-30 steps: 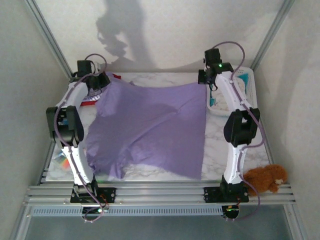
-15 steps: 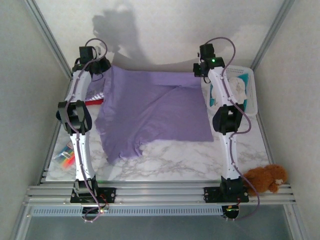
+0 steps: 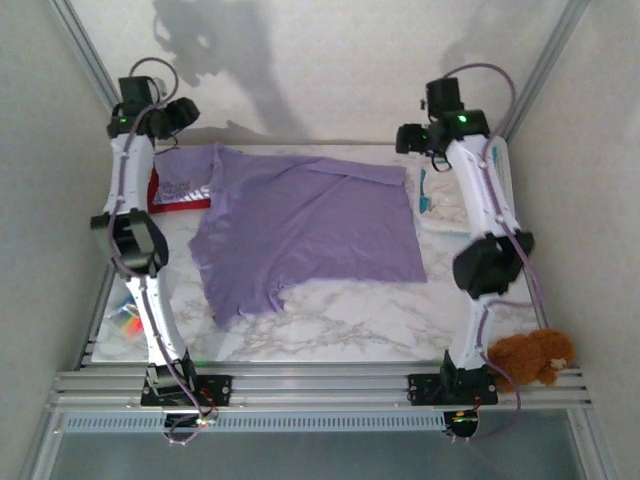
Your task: Fold and stack the t-shirts
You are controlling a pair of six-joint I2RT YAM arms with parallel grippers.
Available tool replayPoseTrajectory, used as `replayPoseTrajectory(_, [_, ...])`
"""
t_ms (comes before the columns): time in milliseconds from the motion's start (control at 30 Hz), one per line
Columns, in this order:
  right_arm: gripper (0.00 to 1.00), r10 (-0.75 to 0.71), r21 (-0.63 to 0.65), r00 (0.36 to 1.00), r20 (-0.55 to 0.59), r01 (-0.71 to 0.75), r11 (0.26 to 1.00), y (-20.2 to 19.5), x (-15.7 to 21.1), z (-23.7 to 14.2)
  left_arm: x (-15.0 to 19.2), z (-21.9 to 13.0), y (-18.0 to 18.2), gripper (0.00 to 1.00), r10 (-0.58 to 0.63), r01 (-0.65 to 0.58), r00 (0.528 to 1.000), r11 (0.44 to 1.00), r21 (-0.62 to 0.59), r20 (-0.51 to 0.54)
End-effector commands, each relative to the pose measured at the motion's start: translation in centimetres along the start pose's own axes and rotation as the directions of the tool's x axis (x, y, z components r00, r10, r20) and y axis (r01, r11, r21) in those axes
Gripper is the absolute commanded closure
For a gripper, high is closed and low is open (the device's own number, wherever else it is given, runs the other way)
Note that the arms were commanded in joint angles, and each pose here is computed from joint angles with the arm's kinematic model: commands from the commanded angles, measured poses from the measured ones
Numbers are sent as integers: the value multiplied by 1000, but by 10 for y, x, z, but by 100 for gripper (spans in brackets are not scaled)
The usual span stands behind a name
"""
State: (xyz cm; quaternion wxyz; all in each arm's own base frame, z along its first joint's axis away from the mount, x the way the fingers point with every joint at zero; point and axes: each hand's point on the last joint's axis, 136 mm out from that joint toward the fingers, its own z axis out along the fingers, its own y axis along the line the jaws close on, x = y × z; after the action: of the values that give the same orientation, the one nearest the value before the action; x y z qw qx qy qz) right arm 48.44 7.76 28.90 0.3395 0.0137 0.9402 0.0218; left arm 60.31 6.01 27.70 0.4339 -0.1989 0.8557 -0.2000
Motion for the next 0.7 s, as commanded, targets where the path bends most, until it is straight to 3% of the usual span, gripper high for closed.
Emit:
replayPoseTrajectory(0, [15,67,-16,992,-107,-69,998,-7,62,-32,41,-59,-31,41,69,-71,995,997,-24,-69])
replayPoseTrajectory(133, [19,166,-52,963,-210,-180,982,-9,145,-47,123,-84,-23,41,104,-119,977,990,-73,-186])
replayPoseTrajectory(333, [23,293,15,900,-324,-305,952,-24,244,-40,228,-109,27,43,66,-130,941,976,-174,-333])
replayPoseTrajectory(533, [38,469,79,826,-312,-470,879,-30,290,-2,291,-125,64,45,0,-122,903,959,-256,-430])
replayPoseTrajectory(667, [44,504,132,798,-330,-489,862,-35,304,30,316,-133,75,45,-53,-82,894,956,-280,-445])
